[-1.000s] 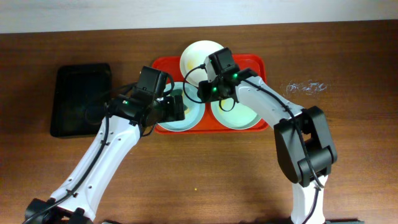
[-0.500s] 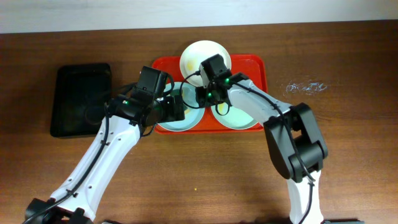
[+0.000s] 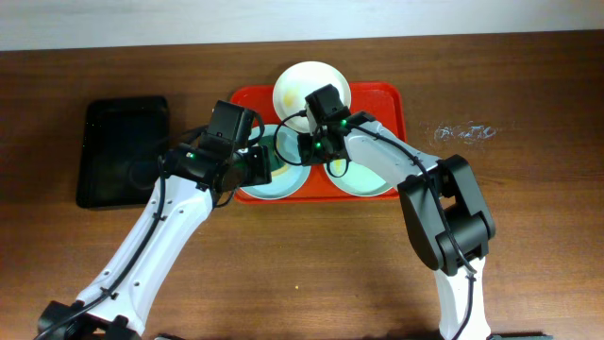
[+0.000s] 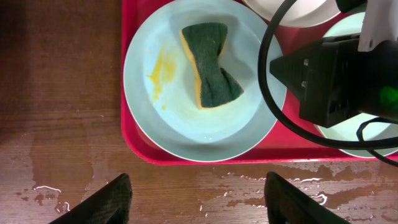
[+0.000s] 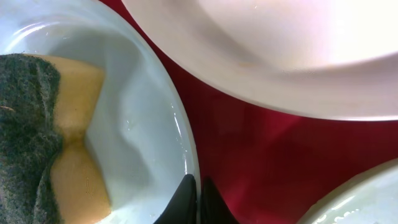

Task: Clean dirty plates on tray and stack at the side
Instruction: 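Reach the right gripper to the left blue plate rim and grip it, then scrub the left blue plate with the sponge in the left gripper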

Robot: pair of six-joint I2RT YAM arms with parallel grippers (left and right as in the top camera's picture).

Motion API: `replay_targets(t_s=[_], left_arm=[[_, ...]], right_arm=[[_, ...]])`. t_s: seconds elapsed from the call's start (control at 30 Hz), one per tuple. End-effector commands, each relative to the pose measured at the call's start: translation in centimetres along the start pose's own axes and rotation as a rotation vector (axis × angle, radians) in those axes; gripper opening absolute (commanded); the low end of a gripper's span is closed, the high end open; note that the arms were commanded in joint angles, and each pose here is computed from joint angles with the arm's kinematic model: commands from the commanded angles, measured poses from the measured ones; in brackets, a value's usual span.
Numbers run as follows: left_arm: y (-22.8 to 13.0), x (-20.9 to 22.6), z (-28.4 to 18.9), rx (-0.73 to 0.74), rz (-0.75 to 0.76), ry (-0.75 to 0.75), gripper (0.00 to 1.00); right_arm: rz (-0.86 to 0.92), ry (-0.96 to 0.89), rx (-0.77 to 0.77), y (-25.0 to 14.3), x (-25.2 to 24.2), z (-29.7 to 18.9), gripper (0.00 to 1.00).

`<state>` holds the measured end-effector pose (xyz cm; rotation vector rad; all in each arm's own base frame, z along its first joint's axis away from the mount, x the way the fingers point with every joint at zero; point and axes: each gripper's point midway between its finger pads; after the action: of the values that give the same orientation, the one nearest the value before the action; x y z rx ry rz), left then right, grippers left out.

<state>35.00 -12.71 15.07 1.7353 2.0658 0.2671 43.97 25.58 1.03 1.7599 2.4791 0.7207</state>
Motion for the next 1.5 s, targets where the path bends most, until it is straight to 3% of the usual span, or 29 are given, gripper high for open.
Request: replay_targets(t_s=[0.0,0.1,0.23,0.33,0.63,0.97,1.27,1.47], left_arm=[[0.2,0.8,0.3,-0.014,-0.005,0.029,0.67],[2.2,4.5,0.2,-0.048,-0.102,0.083,0.66],[4.7,9.7,0.1,-0.042,-0.306,-0.004,0.6],[6.2,11.1,1.3,-0.074,-0.28,-0.003,0.59],[6.6,7.7,10.5,0.069,-0.267,-0.182,0.59],[6.7,1.5,11.2,0.015,-0.114,-0.215,0.6],[6.7,2.1,11.6,0.004,-0.114,-0.176,0.58],[4.8,2.0,14.4,0.089,-0.12,-0.199,0.58]], right_arm=[[0.006,-0.019,0.017,-0.3,-0.3,0.3,0.04],[0.008,-0.021,0.028,-0.6,-0.3,0.3,0.04],[0.008,-0.021,0.029,-0.6,-0.3,0.3,0.04],[0.008,-0.02,0.027,-0.6,-0.3,0.3,0.04],[0.008,-0.02,0.027,-0.6,-0.3,0.3,0.04],[0.009,-0.022,0.041,-0.9,-0.3,0.3,0.04],[0.01,-0.023,0.043,-1.0,-0.3,0.2,0.04],[0.009,-0.023,0.042,-1.0,-0.3,0.3,0.04]])
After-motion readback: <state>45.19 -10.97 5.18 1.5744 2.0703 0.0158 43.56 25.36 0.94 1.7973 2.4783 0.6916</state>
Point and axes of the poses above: each gripper's point midway between its finger pads, its own z axis out along the fingers, its own x axis along the line the jaws close on, y = z × x, and after that the axes turned 7 degrees about -z, right-handed
